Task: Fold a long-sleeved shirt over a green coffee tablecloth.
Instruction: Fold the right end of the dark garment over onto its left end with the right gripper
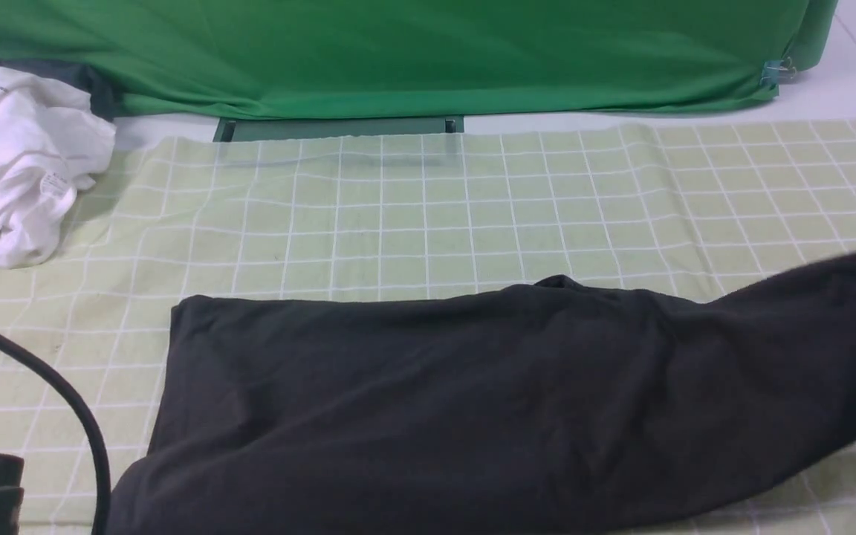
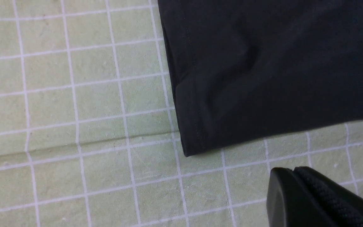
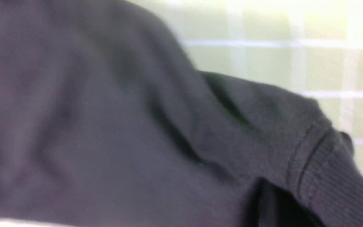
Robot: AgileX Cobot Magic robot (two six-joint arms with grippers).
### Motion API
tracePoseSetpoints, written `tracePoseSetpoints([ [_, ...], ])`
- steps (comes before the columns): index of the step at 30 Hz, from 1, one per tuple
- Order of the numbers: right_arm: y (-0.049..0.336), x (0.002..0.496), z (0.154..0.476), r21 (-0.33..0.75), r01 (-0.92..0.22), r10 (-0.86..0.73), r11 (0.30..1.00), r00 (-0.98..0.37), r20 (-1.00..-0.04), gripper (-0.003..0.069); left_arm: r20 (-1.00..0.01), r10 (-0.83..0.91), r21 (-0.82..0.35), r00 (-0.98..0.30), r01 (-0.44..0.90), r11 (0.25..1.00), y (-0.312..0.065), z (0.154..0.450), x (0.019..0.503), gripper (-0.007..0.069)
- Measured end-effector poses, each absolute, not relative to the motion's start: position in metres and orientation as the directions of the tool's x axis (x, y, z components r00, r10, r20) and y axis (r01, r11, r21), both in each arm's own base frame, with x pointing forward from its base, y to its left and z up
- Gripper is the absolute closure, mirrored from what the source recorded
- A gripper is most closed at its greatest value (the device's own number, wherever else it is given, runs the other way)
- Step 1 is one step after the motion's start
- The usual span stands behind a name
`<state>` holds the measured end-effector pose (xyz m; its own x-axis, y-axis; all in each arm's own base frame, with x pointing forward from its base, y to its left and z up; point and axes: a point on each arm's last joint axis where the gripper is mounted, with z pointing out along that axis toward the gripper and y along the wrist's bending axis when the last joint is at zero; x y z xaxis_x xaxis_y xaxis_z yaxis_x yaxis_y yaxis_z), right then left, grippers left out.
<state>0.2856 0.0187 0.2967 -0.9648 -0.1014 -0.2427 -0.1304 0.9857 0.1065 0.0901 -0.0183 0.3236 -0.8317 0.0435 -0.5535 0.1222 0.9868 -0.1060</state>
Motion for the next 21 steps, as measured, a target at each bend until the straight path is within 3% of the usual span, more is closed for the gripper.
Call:
tracePoseSetpoints([
  [10, 0.154, 0.273, 0.328, 0.268, -0.475, -0.351, 0.838, -0.846, -0.401, 0.0597, -0.598, 0.035, -0.106, -0.801, 0.122, 0.987, -0.019, 0.326, 0.094, 0.0614],
  [21, 0.287, 0.274, 0.300, 0.400, -0.614, -0.450, 0.680, -0.781, -0.433, 0.0597, -0.610, 0.016, -0.116, -0.793, 0.109, 0.987, -0.019, 0.327, 0.095, 0.0614],
])
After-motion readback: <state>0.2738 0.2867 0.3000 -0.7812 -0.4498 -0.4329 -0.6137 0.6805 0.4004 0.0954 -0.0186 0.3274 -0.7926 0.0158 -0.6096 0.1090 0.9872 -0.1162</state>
